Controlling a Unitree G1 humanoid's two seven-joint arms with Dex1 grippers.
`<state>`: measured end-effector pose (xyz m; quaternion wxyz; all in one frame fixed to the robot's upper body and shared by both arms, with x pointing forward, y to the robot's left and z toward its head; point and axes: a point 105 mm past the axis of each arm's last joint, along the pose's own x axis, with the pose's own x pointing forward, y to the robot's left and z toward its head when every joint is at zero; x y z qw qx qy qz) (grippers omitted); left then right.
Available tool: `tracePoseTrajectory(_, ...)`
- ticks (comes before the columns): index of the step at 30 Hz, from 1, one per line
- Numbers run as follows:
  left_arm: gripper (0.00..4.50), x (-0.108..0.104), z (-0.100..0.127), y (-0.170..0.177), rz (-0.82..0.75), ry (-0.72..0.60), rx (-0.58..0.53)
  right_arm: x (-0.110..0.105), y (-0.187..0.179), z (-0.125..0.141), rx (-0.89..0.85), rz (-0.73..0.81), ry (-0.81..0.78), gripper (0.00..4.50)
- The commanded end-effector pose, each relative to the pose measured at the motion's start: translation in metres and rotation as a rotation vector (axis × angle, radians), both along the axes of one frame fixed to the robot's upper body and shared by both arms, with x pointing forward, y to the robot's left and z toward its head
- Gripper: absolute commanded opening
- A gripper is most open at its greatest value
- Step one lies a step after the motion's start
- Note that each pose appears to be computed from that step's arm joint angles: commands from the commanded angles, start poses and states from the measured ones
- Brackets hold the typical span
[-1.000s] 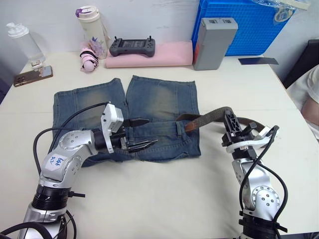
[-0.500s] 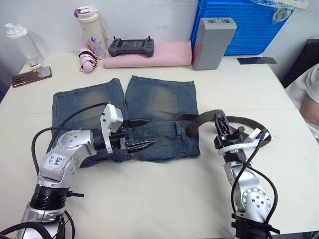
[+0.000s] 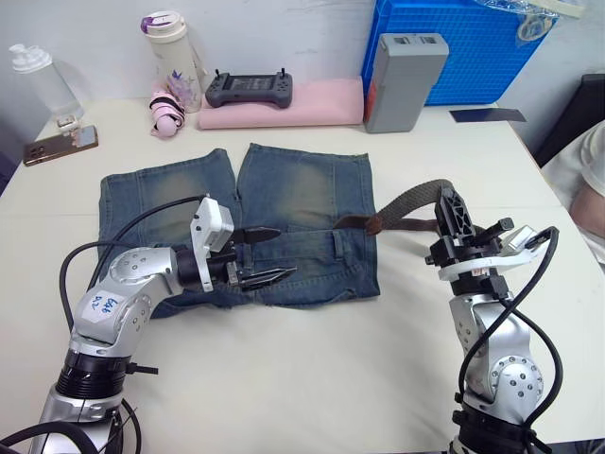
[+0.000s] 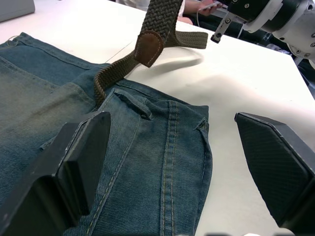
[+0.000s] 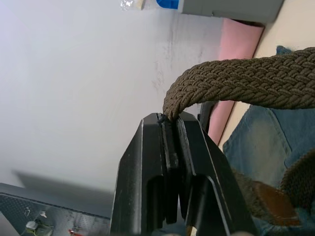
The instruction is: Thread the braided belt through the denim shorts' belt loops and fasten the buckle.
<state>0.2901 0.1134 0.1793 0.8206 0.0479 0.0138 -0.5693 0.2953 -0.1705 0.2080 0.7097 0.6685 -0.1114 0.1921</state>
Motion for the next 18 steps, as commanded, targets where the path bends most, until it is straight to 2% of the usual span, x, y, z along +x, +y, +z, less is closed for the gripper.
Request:
tracePoseTrajectory(1, 4.38, -0.005, 0.010, -0.002, -0.018, -0.042, 0.005, -0.005, 0.012, 0.005, -0.002, 0.044, -0.029, 0.00)
tracePoseTrajectory(7, 4.38, -0.005, 0.012, -0.001, -0.015, -0.044, 0.006, 0.000, 0.021, -0.005, -0.003, 0.064, -0.013, 0.00)
tracePoseTrajectory(18, 4.38, -0.004, 0.013, 0.000, -0.009, -0.049, 0.007, 0.001, 0.028, 0.005, 0.028, 0.092, -0.055, 0.00)
